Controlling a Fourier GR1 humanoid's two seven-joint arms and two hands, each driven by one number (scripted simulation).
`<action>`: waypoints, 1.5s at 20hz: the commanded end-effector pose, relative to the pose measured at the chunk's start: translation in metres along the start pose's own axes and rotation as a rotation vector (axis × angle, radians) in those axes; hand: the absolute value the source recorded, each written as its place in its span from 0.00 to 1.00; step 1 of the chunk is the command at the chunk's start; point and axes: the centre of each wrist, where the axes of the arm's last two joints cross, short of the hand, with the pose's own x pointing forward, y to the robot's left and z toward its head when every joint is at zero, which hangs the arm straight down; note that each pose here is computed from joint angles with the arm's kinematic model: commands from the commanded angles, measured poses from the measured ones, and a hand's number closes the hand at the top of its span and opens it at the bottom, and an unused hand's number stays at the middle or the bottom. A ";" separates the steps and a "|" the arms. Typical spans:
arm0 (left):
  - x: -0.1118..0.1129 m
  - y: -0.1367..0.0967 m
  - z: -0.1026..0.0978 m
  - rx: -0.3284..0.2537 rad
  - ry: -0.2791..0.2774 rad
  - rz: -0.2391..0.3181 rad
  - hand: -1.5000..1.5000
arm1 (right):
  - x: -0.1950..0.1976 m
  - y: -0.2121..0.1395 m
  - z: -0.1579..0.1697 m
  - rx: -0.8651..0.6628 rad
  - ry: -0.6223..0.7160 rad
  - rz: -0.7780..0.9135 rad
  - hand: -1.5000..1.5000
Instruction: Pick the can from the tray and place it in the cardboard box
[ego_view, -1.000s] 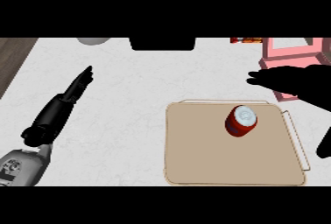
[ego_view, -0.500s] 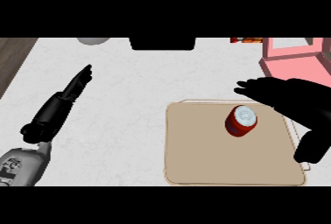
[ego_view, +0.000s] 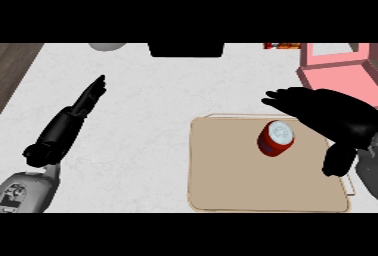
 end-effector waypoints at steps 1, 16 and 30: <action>0.000 -0.001 -0.009 -0.012 -0.002 0.004 0.50 | 0.003 0.010 -0.013 -0.003 0.020 0.015 0.00; 0.009 0.000 0.005 -0.013 0.005 0.015 0.50 | -0.010 0.052 -0.048 0.034 0.024 0.013 0.00; -0.015 0.004 -0.018 0.002 0.004 -0.030 0.50 | -0.019 0.083 -0.079 0.039 -0.057 0.049 1.00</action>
